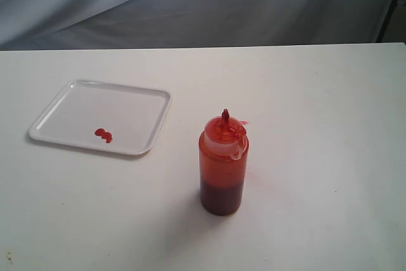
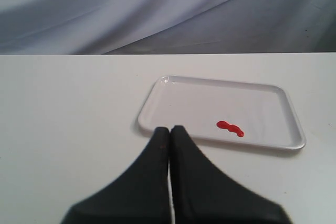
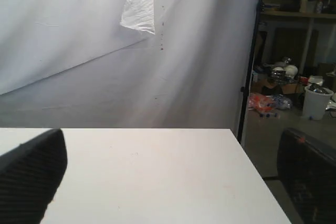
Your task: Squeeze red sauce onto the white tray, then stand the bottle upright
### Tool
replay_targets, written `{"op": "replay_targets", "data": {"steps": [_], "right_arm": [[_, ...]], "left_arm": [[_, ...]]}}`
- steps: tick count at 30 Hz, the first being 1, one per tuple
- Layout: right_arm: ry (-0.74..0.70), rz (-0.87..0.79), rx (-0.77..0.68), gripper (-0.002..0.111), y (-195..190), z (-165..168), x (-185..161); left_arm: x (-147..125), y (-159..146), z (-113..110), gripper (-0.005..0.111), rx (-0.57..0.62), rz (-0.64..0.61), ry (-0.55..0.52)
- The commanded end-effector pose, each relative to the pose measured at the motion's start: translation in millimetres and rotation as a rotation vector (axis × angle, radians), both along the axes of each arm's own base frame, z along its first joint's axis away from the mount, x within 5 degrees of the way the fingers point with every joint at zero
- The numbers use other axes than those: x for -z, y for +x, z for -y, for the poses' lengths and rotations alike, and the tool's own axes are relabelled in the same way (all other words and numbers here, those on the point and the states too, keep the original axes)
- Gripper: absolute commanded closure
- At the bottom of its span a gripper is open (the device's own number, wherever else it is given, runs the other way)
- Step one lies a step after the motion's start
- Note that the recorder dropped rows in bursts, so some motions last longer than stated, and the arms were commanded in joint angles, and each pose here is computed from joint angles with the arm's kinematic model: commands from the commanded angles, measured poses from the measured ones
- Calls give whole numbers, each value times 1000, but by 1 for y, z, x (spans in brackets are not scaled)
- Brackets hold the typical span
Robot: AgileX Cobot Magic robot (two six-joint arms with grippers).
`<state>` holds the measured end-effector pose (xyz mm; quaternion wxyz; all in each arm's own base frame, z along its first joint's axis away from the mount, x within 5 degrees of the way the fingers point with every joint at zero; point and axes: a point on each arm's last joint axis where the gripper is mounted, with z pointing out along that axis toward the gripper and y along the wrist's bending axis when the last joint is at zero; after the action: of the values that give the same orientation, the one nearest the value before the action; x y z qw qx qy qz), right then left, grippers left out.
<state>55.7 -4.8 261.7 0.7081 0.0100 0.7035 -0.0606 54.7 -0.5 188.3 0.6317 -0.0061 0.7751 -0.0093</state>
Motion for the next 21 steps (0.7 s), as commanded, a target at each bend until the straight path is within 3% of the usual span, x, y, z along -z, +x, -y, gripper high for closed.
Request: {"op": "replay_targets", "data": {"steps": [1, 8, 21], "right_arm": [[-25, -29, 28, 3, 1, 2, 10], [-16, -31, 29, 3, 8, 3, 54], [7, -147, 23, 3, 8, 3, 66]], "left_arm": [[1, 0, 0, 107, -3, 7, -8], [1, 0, 0, 107, -3, 7, -8], [1, 0, 0, 107, -3, 7, -8]]}}
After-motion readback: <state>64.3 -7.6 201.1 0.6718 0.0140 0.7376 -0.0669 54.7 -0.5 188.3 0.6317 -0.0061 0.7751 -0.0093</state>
